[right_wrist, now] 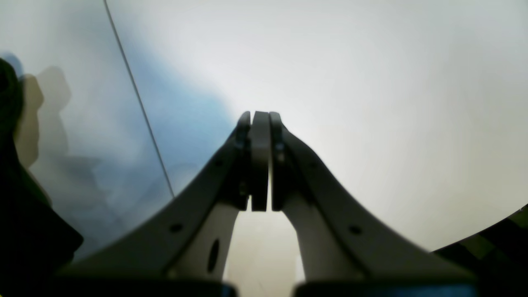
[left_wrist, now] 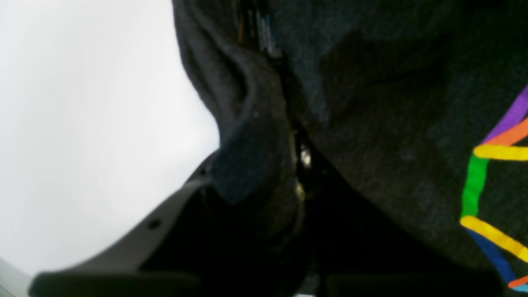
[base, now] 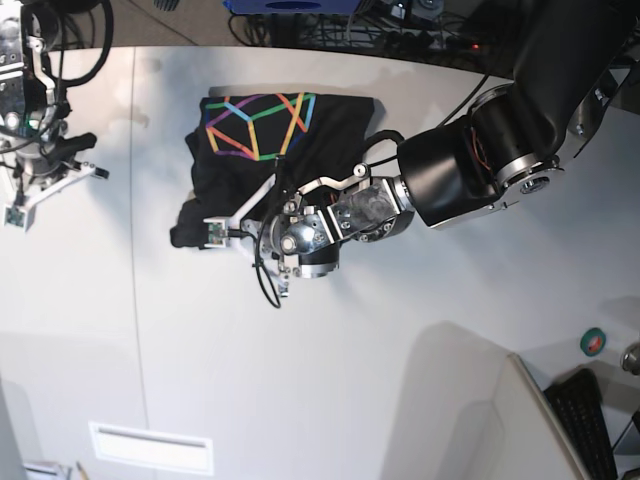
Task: Layout the t-shirt on the table in an organized manner, then fold the t-shirt properly
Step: 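Smooth the folded shirt square with the left gripper and release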
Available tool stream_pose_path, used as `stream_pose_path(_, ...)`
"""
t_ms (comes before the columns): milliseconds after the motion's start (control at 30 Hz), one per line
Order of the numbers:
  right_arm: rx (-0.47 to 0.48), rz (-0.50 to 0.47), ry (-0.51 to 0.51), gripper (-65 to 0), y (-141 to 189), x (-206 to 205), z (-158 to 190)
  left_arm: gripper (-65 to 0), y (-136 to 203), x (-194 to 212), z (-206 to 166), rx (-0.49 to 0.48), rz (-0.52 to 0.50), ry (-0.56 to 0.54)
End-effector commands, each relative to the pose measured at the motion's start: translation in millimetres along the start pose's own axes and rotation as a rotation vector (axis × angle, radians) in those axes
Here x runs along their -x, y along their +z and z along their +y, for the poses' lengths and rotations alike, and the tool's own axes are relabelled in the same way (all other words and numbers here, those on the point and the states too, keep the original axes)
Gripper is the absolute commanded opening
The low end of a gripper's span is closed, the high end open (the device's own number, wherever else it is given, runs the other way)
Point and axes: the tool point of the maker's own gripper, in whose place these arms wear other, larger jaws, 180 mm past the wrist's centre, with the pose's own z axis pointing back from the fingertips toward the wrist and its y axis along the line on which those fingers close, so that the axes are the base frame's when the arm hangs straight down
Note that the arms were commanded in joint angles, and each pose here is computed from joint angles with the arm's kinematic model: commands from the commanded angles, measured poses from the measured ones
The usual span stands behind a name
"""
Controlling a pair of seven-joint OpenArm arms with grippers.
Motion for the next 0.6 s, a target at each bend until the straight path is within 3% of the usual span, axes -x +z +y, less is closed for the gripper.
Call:
stream_pose_path(0, 0.010, -0.045, 0.011, -65.0, 1.8, -13.4, -4.0, -65.0, 8.0, -13.8, 15.5, -0.034, -0.030, -0.010)
stream_pose_path(167, 0.010, -0.045, 0.011, -65.0, 1.8, -13.4, -4.0, -65.0, 9.9, -14.2, 20.2, -0.043, -0.028, -0.013)
stream_pose_path(233, 0.010, -0.045, 0.011, -65.0, 1.8, -13.4, -4.0, -53.3, 10.7, -14.5, 21.9, -0.045, -0.029, -0.013)
stream_pose_path(367, 0.010, -0.045, 0.011, -65.0, 1.8, -13.4, -4.0, -23.7, 21.2, -28.4, 29.5, -0.068, -0.066, -0.041)
stream_pose_path(433, 0.010, -0.045, 0.011, -65.0, 1.8, -13.4, -4.0, -13.8, 26.0, -36.8, 29.5, -0.074, -0.089, -0.055)
stream_pose_path(500, 0.010, -0.045, 0.011, -65.0, 1.8, -13.4, -4.0, -8.1, 31.7, -43.8, 34.3, -0.087, -0.105, -0.069)
stream_pose_path(567, 0.010, -0.045, 0.011, -65.0, 1.8, -13.4, -4.0, -7.1, 38.2, -46.4, 41.0, -0.104, -0.092, -0.082)
